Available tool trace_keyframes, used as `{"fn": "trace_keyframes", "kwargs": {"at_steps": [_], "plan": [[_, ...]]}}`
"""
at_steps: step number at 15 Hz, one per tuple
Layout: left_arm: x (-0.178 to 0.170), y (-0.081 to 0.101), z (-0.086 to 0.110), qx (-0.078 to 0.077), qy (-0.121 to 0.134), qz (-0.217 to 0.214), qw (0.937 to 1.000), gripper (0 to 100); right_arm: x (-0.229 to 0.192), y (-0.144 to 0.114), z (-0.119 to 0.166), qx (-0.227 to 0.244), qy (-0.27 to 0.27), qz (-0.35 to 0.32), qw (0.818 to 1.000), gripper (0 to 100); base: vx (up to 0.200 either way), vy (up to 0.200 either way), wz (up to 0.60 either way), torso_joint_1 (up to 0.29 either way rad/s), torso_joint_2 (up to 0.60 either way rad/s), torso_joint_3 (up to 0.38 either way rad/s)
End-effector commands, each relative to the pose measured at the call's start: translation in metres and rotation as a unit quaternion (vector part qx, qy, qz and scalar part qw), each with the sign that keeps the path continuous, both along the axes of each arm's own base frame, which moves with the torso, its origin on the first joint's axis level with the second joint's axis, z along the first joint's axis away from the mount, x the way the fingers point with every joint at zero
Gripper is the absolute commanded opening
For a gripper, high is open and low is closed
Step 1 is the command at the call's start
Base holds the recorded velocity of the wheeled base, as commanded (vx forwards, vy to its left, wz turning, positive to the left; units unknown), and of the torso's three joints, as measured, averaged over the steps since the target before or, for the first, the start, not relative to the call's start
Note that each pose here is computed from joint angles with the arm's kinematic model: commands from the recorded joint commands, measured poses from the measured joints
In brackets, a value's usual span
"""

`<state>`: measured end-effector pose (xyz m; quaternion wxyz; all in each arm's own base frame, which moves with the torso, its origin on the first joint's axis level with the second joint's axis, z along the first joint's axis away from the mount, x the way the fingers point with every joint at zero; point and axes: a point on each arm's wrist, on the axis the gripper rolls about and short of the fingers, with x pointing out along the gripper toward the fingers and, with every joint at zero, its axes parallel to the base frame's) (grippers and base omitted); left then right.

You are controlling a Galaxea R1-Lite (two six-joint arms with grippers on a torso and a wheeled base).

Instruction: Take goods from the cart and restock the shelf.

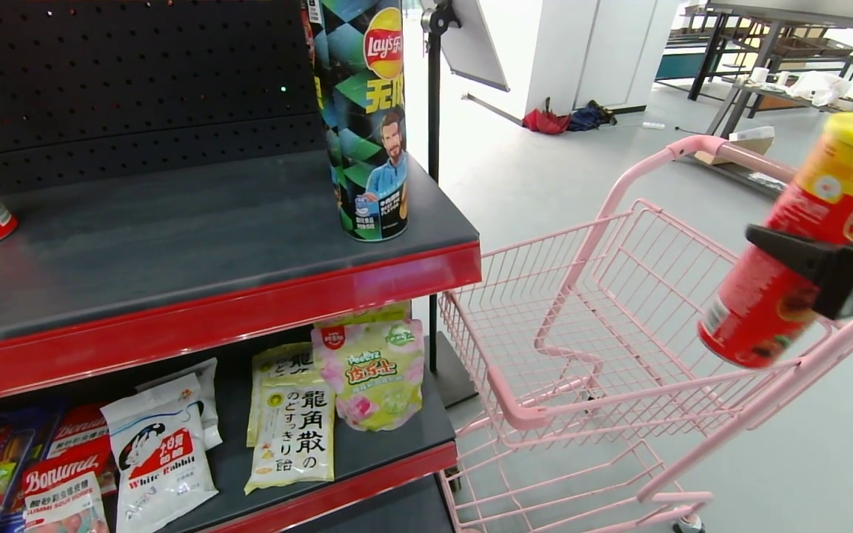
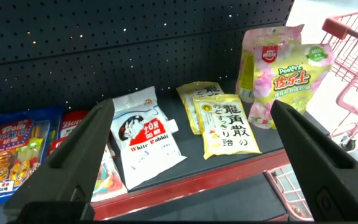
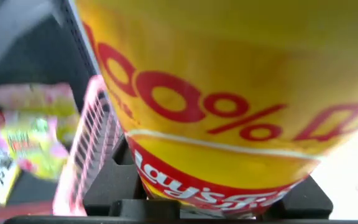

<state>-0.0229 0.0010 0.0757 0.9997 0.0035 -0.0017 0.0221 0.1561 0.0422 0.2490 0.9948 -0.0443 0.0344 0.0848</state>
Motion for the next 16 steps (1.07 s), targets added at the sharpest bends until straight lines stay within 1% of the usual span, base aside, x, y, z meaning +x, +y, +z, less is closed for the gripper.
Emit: {"fn": "trace_keyframes", "kwargs": {"at_steps": [1, 2, 3, 4, 6, 7, 8, 10, 12, 16], "plan": [[0.0, 0.0, 0.0, 0.0, 0.0, 0.0, 1.0, 100, -0.101, -0.032, -0.036, 0.001, -0.016, -0.028, 0.999, 0, 0.0, 0.0, 0.0, 0.0, 0.0, 0.0], [0.0, 0.0, 0.0, 0.0, 0.0, 0.0, 1.0, 100, -0.126, -0.038, -0.047, 0.015, 0.014, -0.027, 0.999, 0, 0.0, 0.0, 0.0, 0.0, 0.0, 0.0], [0.0, 0.0, 0.0, 0.0, 0.0, 0.0, 1.0, 100, -0.139, -0.041, -0.052, 0.015, 0.027, -0.033, 0.999, 0, 0.0, 0.0, 0.0, 0.0, 0.0, 0.0], [0.0, 0.0, 0.0, 0.0, 0.001, 0.0, 1.0, 100, -0.142, -0.042, -0.054, 0.016, 0.026, -0.035, 0.999, 0, 0.0, 0.0, 0.0, 0.0, 0.0, 0.0], [0.0, 0.0, 0.0, 0.0, 0.001, 0.0, 1.0, 100, -0.145, -0.043, -0.057, 0.011, 0.025, -0.035, 0.999, 0, 0.0, 0.0, 0.0, 0.0, 0.0, 0.0], [0.0, 0.0, 0.0, 0.0, 0.001, 0.0, 1.0, 100, -0.145, -0.043, -0.059, -0.002, 0.026, -0.036, 0.999, 0, 0.0, 0.0, 0.0, 0.0, 0.0, 0.0], [0.0, 0.0, 0.0, 0.0, 0.001, 0.0, 1.0, 100, -0.147, -0.043, -0.059, -0.004, 0.022, -0.036, 0.999, 0, 0.0, 0.0, 0.0, 0.0, 0.0, 0.0], [0.0, 0.0, 0.0, 0.0, 0.001, 0.0, 1.0, 100, -0.149, -0.044, -0.059, -0.004, 0.019, -0.042, 0.999, 0, 0.0, 0.0, 0.0, 0.0, 0.0, 0.0], [0.0, 0.0, 0.0, 0.0, 0.001, 0.0, 1.0, 100, -0.15, -0.044, -0.067, -0.007, 0.032, -0.046, 0.998, 0, 0.0, 0.0, 0.0, 0.0, 0.0, 0.0], [0.0, 0.0, 0.0, 0.0, 0.001, 0.0, 1.0, 100, -0.152, -0.044, -0.073, -0.009, 0.035, -0.046, 0.998, 0, 0.0, 0.0, 0.0, 0.0, 0.0, 0.0]]}}
